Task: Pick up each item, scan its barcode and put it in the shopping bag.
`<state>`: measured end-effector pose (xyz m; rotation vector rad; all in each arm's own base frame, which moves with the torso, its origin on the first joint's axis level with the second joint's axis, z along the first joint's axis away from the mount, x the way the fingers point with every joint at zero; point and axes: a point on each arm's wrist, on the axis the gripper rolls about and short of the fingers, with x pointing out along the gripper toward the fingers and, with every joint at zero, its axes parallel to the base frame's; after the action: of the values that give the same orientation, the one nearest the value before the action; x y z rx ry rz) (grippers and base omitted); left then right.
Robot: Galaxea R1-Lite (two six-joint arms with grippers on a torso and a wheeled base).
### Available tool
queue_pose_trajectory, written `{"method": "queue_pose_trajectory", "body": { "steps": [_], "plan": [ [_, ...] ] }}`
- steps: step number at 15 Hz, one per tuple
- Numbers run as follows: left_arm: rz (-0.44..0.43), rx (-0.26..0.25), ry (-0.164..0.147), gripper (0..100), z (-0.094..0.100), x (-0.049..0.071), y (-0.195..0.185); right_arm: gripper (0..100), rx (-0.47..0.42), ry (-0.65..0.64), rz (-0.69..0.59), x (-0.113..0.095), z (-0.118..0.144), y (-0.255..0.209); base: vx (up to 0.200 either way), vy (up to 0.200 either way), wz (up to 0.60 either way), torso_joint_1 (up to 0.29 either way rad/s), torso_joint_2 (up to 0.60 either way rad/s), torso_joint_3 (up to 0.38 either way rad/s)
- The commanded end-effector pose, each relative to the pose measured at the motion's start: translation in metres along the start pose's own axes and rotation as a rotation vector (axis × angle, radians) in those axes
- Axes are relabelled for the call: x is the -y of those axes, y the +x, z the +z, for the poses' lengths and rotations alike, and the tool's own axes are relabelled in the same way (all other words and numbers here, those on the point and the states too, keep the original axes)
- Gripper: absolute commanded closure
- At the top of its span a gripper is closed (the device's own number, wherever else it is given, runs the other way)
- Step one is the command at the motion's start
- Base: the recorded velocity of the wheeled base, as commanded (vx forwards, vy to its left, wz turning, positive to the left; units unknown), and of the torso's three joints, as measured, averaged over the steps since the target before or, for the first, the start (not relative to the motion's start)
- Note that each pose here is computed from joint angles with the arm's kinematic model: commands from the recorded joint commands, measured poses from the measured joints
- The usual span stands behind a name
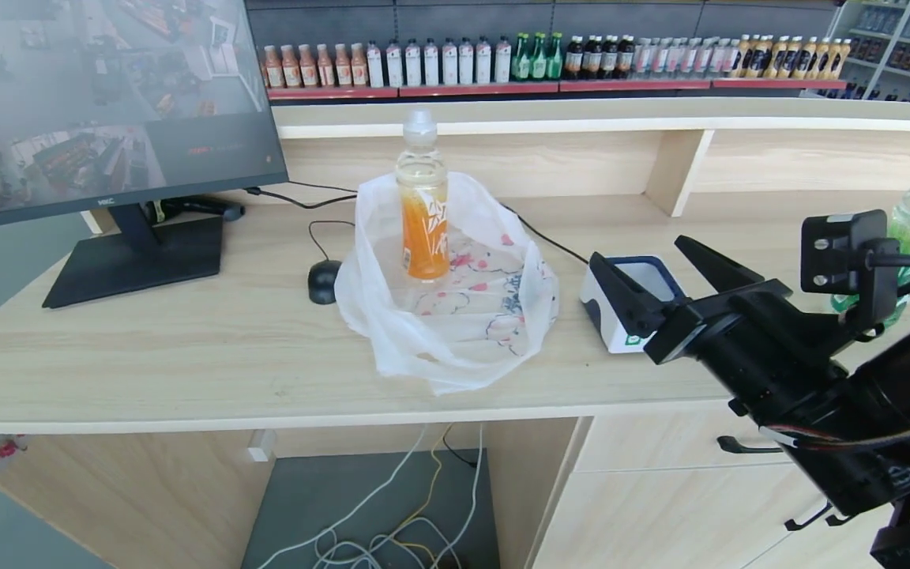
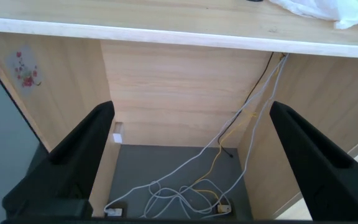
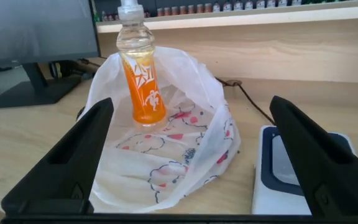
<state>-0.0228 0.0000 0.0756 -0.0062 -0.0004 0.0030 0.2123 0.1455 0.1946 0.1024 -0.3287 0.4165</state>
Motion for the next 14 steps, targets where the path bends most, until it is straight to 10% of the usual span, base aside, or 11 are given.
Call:
{"method": "queue_pose_trajectory", "body": {
  "steps": [1, 14],
  "plan": [
    [0.0, 0.001, 0.0, 0, 0.0, 0.0, 0.0, 0, 0.006, 0.0, -0.001, 0.0, 0.001, 0.0, 0.0, -0.2, 0.0, -0.002, 0.01, 0.002],
    [0.0, 0.001, -0.002, 0, 0.0, 0.0, 0.0, 0, -0.032, -0.022, -0.006, 0.005, 0.0, -0.017, 0.0, -0.2, 0.0, 0.002, 0.0, 0.003]
  ]
}}
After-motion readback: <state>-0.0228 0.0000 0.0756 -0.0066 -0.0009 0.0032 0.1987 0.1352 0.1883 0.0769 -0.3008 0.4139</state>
